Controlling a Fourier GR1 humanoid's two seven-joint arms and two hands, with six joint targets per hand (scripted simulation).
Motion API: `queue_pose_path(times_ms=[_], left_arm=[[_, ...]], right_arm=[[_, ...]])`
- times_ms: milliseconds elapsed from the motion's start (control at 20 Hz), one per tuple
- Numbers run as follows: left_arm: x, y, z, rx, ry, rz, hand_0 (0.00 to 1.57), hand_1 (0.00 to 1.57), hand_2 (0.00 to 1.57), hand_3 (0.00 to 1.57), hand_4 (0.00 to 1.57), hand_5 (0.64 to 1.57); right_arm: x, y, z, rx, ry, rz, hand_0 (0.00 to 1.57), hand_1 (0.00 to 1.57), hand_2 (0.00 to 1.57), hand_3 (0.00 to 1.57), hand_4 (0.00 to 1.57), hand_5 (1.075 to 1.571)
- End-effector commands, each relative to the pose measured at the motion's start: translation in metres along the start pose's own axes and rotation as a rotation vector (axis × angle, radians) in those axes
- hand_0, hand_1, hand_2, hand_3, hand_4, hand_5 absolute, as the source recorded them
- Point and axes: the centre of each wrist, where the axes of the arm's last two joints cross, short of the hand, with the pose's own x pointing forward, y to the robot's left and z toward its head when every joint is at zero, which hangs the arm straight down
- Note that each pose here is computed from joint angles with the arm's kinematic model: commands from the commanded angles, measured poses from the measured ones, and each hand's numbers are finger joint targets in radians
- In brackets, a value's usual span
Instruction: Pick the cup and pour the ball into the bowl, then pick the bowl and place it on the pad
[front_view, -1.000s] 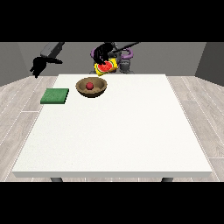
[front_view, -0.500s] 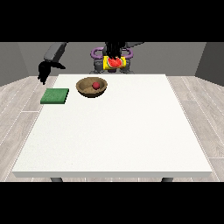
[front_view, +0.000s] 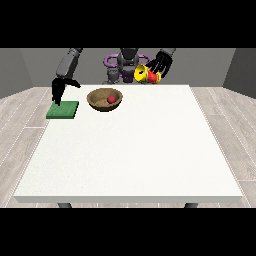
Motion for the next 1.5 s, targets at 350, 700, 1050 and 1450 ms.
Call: queue_pose_path(times_ms=[350, 700, 1050, 1450], left_arm=[[-0.058, -0.012, 0.028, 0.151, 0.13, 0.664, 0.0, 0.0, 0.0, 0.0, 0.4, 1.548], [-0.103, -0.045, 0.063, 0.113, 0.257, 0.713, 0.0, 0.0, 0.0, 0.0, 0.0, 1.523], [-0.072, -0.026, 0.038, 0.045, 0.207, 0.725, 0.0, 0.0, 0.0, 0.0, 0.0, 1.546], [-0.043, -0.003, 0.017, 0.028, 0.062, 0.745, 0.0, 0.0, 0.0, 0.0, 0.0, 1.557]], right_arm=[[-0.006, 0.083, -0.021, 0.127, -0.042, -0.054, 0.0, 0.0, 0.0, 0.0, 0.42, 1.566], [-0.02, 0.12, -0.008, 0.225, 0.075, -0.006, 0.0, 0.0, 0.0, 0.0, 0.02, 1.54], [-0.061, 0.098, 0.021, 0.153, 0.149, -0.051, 0.0, 0.0, 0.0, 0.0, 0.19, 1.549], [-0.081, 0.085, 0.036, 0.047, 0.084, -0.105, 0.0, 0.0, 0.0, 0.0, 0.13, 1.531]])
